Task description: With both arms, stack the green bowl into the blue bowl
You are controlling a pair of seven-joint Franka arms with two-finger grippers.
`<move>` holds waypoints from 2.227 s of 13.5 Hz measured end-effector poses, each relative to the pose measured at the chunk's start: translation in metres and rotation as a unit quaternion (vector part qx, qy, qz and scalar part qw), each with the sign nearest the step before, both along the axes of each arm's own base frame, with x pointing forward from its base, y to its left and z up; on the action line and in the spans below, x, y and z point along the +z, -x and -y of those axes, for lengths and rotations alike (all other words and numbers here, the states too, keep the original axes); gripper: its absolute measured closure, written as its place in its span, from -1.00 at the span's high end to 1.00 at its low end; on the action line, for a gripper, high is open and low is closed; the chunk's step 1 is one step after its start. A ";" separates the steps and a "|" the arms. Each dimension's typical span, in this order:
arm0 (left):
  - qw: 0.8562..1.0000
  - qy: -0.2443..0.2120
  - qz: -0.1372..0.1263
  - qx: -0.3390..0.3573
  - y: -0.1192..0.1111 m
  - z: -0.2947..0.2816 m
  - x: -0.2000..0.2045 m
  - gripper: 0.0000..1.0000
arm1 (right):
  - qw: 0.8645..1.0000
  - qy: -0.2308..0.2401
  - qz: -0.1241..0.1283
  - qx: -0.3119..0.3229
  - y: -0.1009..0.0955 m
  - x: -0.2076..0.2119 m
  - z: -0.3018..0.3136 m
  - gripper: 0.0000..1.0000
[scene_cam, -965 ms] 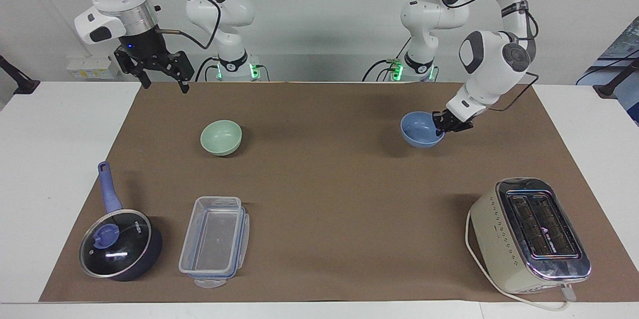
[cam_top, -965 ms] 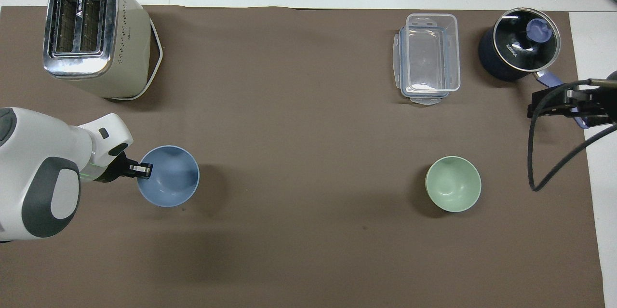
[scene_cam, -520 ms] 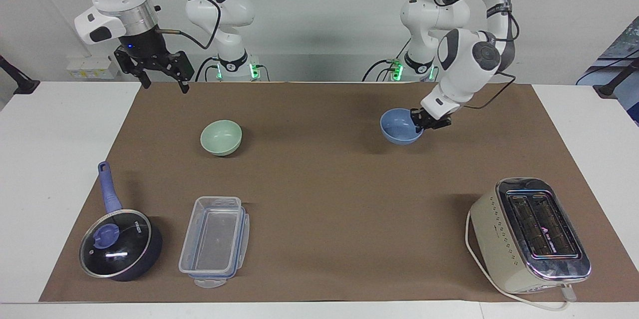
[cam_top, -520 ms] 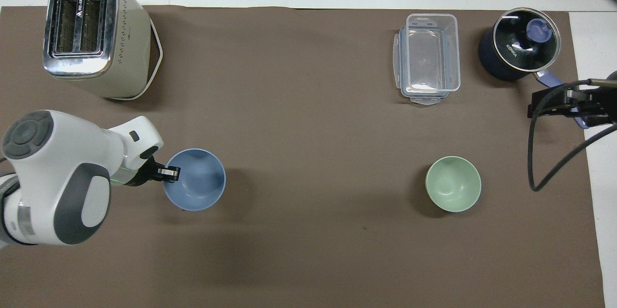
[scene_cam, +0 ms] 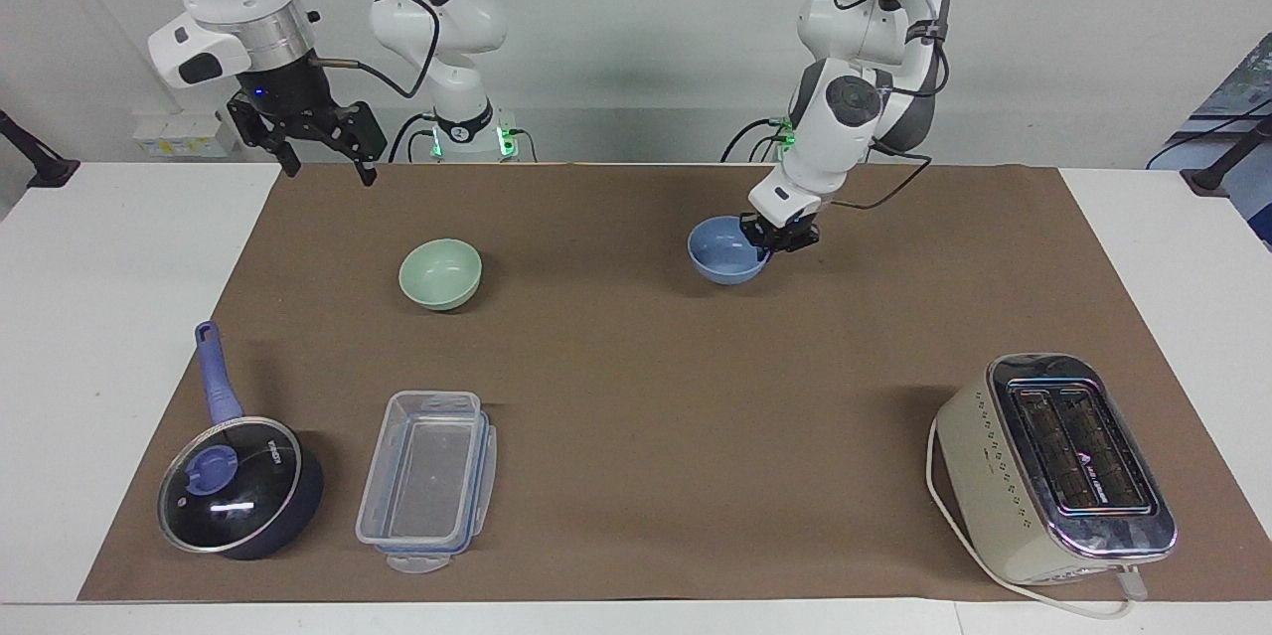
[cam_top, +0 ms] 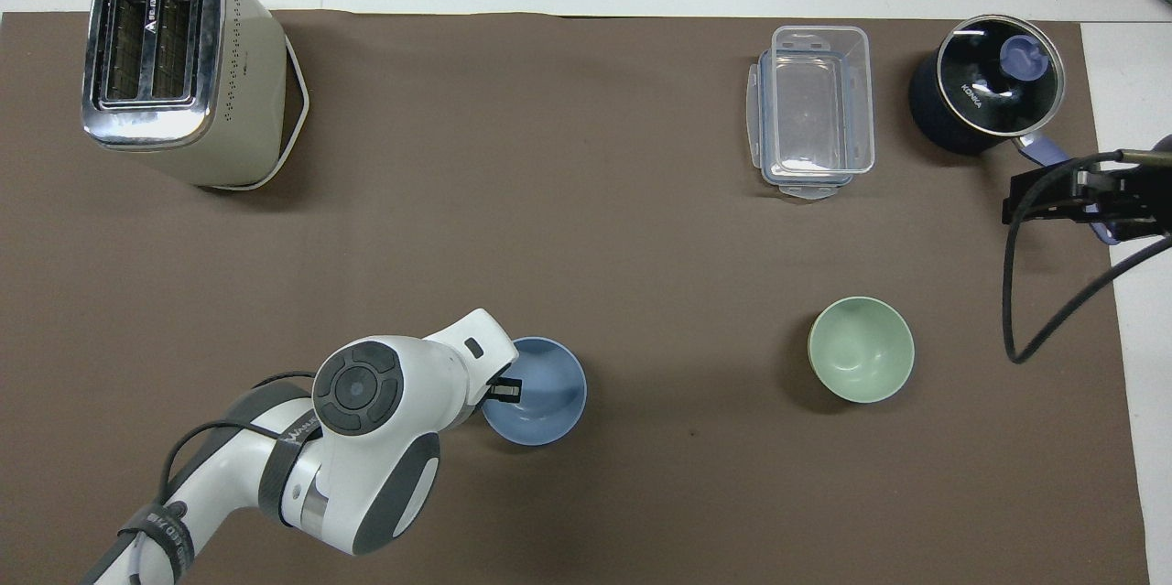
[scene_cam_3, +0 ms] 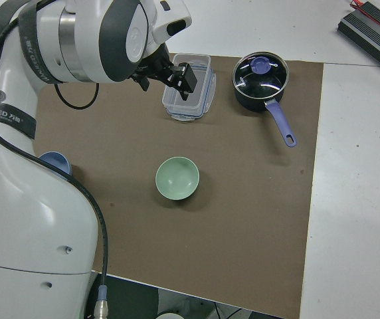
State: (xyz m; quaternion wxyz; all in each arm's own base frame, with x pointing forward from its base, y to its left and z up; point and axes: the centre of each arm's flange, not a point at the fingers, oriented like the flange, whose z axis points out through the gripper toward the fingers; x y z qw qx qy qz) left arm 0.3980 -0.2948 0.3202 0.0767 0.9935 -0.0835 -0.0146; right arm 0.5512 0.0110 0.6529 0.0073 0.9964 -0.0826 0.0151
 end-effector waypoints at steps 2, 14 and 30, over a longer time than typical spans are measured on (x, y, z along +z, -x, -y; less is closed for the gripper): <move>1.000 0.000 -0.002 0.006 -0.006 -0.004 0.001 -0.56 | 1.000 0.000 0.000 0.000 0.000 0.000 0.001 1.00; 0.999 -0.033 0.003 0.020 -0.151 -0.191 0.136 1.00 | 1.000 0.000 0.000 -0.005 0.000 0.000 0.006 1.00; 0.997 -0.079 -0.007 -0.001 -0.157 -0.236 0.291 1.00 | 1.000 -0.007 -0.002 -0.005 0.001 -0.002 0.004 1.00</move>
